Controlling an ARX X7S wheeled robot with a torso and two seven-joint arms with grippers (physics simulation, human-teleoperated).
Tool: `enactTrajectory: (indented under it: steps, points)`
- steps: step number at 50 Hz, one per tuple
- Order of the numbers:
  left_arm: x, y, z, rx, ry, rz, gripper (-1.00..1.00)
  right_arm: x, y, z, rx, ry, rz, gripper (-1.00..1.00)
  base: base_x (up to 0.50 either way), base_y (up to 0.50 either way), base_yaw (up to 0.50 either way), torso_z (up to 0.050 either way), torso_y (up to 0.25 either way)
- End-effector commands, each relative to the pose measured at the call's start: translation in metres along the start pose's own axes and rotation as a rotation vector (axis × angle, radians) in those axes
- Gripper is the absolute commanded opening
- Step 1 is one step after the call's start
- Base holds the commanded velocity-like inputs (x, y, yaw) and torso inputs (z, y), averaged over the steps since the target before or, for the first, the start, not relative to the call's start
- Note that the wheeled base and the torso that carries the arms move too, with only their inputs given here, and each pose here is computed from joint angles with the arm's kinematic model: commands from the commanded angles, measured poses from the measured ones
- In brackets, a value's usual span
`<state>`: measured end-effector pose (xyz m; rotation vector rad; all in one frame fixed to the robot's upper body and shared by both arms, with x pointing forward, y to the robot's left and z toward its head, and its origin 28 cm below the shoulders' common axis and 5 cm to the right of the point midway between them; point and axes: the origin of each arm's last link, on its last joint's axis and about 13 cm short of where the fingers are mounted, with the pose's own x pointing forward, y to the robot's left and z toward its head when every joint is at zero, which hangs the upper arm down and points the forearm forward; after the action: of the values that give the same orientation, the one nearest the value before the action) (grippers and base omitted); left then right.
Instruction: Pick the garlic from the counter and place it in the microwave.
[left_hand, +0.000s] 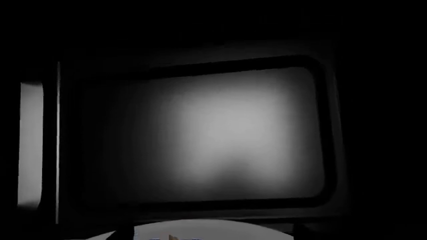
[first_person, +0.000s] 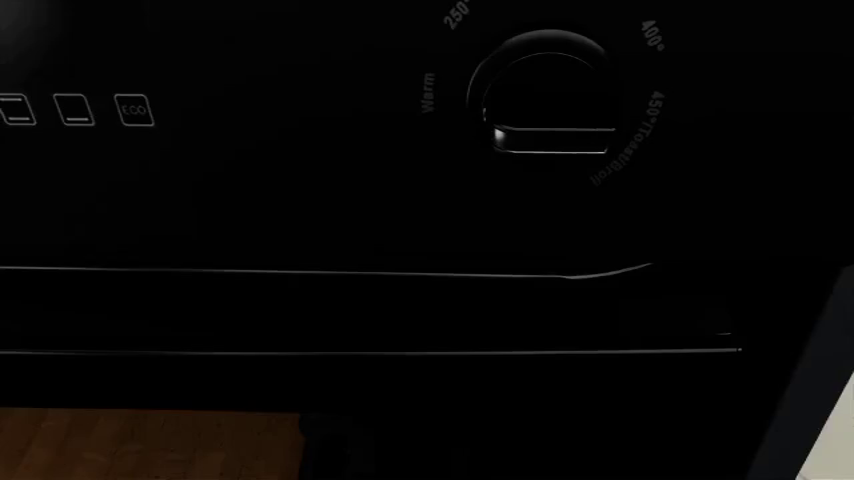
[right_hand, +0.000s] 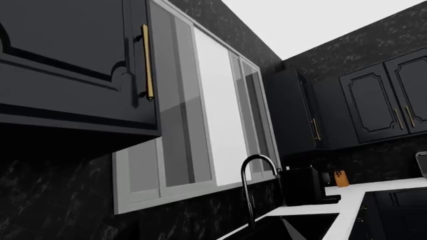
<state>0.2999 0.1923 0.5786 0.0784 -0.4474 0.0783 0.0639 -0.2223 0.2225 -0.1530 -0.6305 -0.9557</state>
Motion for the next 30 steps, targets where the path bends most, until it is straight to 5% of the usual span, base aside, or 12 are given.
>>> enactTrajectory:
  steps: [1, 30]
  points:
    - [0.001, 0.001, 0.01, -0.025, -0.123, 0.004, 1.0, 0.0, 0.0, 0.0, 0.003, 0.0, -0.001, 1.0, 0.0, 0.0, 0.0, 0.0, 0.0]
    - [0.001, 0.005, 0.039, -0.04, -0.526, 0.021, 1.0, 0.001, 0.003, 0.0, 0.006, -0.005, 0.005, 1.0, 0.0, 0.0, 0.0, 0.0, 0.0]
